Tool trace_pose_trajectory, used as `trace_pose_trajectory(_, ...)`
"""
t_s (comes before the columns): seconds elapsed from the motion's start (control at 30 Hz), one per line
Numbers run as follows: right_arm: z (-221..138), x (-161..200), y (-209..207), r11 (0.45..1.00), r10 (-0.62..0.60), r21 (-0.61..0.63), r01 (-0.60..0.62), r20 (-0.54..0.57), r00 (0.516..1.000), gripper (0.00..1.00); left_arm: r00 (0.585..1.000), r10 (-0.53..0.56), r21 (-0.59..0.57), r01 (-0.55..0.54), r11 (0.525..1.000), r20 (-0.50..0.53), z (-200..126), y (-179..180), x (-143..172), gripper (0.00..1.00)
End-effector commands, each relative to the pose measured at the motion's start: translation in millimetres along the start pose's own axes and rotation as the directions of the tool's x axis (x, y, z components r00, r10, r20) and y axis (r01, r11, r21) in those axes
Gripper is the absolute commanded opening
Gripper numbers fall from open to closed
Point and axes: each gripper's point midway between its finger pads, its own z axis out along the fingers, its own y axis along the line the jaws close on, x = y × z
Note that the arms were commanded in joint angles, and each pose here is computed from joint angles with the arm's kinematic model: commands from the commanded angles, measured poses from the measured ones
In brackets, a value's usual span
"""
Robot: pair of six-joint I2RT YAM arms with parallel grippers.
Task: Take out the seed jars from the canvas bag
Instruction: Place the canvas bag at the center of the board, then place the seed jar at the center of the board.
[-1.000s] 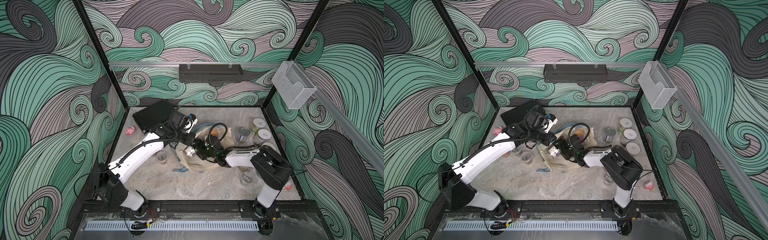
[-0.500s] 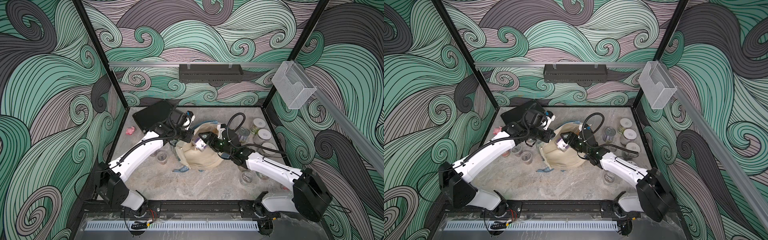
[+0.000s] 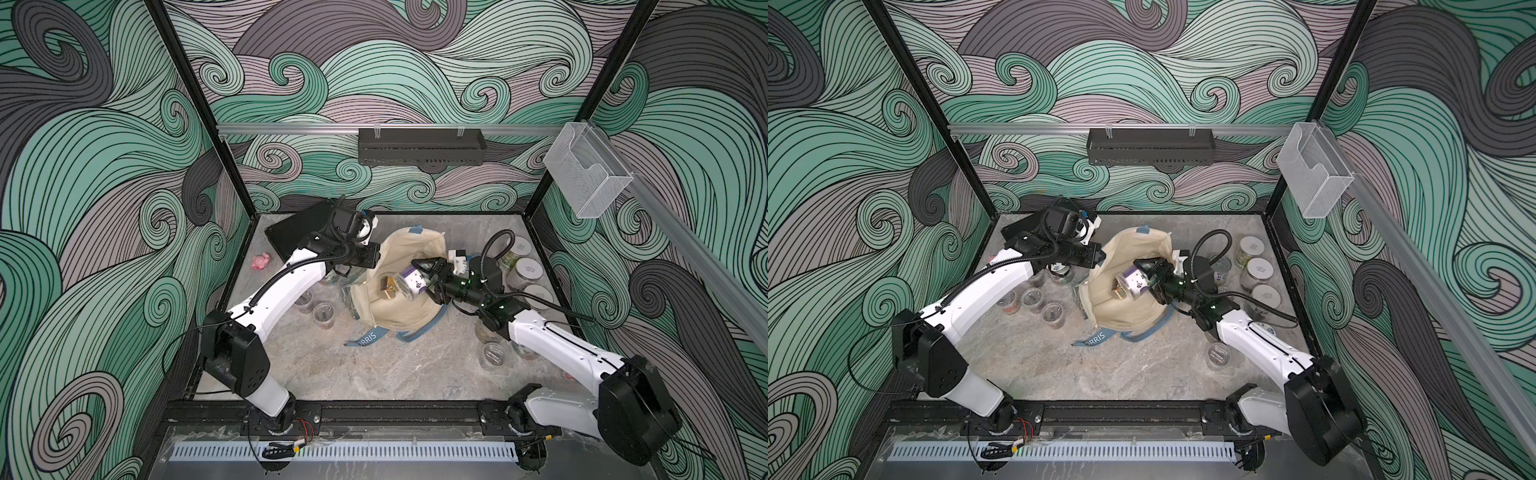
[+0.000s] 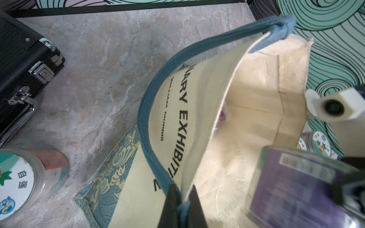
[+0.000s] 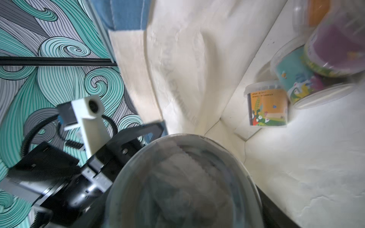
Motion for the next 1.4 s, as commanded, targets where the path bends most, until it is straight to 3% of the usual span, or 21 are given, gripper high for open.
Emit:
trace_pose_trajectory(0.0,-6.8,6.2,53.6,0.986,0.023,-0.161,-0.033,-0.064,0.998,0.68,0.997,-0.080,0.013,0.080,0.997,0.002,0.3,15.2,-14.1,0.23)
trace_pose_trajectory(0.13,-6.9,7.9,63.4,0.981,0.054,-0.181,-0.069,-0.089,0.995,0.68,0.990,-0.144,0.049,0.144,0.988,0.006,-4.8,25.6,-22.8,0.57)
trace_pose_trajectory(0.27,-6.3,7.7,70.0,0.974,0.088,-0.200,-0.108,-0.105,0.991,0.68,0.988,-0.150,0.133,0.145,0.980,0.033,-30.8,9.2,-30.5,0.83)
trace_pose_trajectory(0.37,-5.2,6.2,75.8,0.970,0.109,-0.207,-0.130,-0.110,0.988,0.68,0.980,-0.159,0.182,0.136,0.974,0.117,-62.8,-5.3,-38.0,0.98)
trace_pose_trajectory(0.53,-0.2,1.2,84.4,0.963,0.140,-0.217,-0.162,-0.113,0.984,0.68,0.935,-0.191,0.261,0.112,0.959,0.299,-119.8,-24.6,-38.9,0.99)
trace_pose_trajectory(0.7,9.6,-6.2,87.8,0.954,0.194,-0.212,-0.212,-0.103,0.975,0.69,0.921,-0.191,0.330,0.073,0.941,0.340,-147.7,-45.1,-22.8,0.99)
trace_pose_trajectory(1.07,29.6,3.0,107.8,0.922,0.281,-0.242,-0.302,-0.119,0.952,0.69,0.937,-0.004,0.217,-0.077,0.973,0.348,-124.8,-77.7,1.2,0.98)
trace_pose_trajectory(1.37,27.5,8.8,120.5,0.907,0.297,-0.272,-0.322,-0.130,0.946,0.69,0.936,0.039,0.151,-0.097,0.984,0.349,-105.6,-75.4,10.1,0.99)
